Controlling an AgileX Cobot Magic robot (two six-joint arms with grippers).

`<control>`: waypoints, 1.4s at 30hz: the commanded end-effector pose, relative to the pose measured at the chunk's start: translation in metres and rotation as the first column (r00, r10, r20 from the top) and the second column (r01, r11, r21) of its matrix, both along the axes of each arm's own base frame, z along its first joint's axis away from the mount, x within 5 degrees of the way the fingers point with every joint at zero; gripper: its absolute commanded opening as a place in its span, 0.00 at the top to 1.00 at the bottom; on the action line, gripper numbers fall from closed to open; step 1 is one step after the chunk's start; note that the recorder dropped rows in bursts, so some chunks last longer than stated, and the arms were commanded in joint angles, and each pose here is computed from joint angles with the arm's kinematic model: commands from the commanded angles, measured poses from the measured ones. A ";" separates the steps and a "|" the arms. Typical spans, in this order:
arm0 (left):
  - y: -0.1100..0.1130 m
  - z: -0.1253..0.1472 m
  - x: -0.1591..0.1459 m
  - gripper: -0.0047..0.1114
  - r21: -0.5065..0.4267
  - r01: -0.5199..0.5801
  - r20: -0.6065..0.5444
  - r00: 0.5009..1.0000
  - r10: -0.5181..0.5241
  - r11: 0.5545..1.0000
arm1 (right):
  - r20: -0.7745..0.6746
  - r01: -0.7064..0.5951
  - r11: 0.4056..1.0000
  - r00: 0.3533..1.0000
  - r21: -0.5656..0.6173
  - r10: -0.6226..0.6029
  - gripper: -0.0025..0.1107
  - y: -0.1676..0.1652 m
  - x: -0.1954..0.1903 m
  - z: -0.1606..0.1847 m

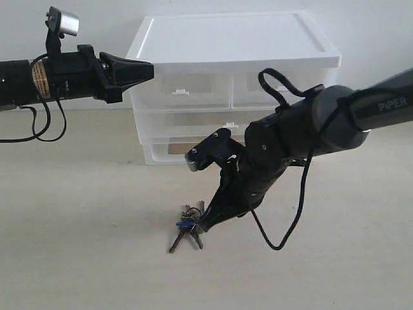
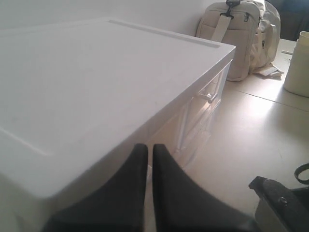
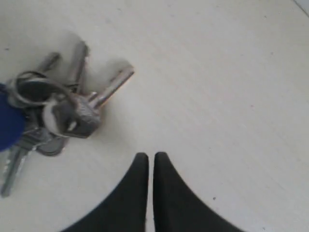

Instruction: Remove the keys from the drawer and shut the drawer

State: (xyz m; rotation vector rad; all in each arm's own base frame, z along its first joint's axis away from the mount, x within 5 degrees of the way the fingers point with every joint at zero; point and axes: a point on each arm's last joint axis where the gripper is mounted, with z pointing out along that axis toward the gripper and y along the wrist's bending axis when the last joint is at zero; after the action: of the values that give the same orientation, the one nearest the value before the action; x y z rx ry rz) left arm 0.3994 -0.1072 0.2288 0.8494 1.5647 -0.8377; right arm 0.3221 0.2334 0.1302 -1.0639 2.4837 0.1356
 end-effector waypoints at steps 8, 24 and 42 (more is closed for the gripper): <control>0.001 0.070 -0.074 0.92 -0.005 0.097 0.027 0.995 -0.097 0.995 | 0.293 -0.092 0.971 0.956 0.220 0.024 0.98 -0.028 -0.076 0.136; 0.055 0.079 -0.254 0.92 -0.224 -0.467 0.175 0.844 0.507 0.856 | 0.605 -0.230 0.746 0.747 0.625 -0.276 0.98 -0.157 -0.231 0.205; 0.093 0.048 -0.361 0.92 -0.464 -0.638 0.145 0.630 0.763 0.615 | 0.659 -0.368 0.584 0.621 0.723 -0.424 0.98 -0.225 -0.312 0.195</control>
State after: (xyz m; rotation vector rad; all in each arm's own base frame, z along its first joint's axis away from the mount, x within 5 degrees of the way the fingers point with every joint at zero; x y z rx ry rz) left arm 0.0384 -0.0168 0.2821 0.0727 1.1940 -0.3214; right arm 0.0097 0.0081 0.3317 -0.4308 1.2366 0.6209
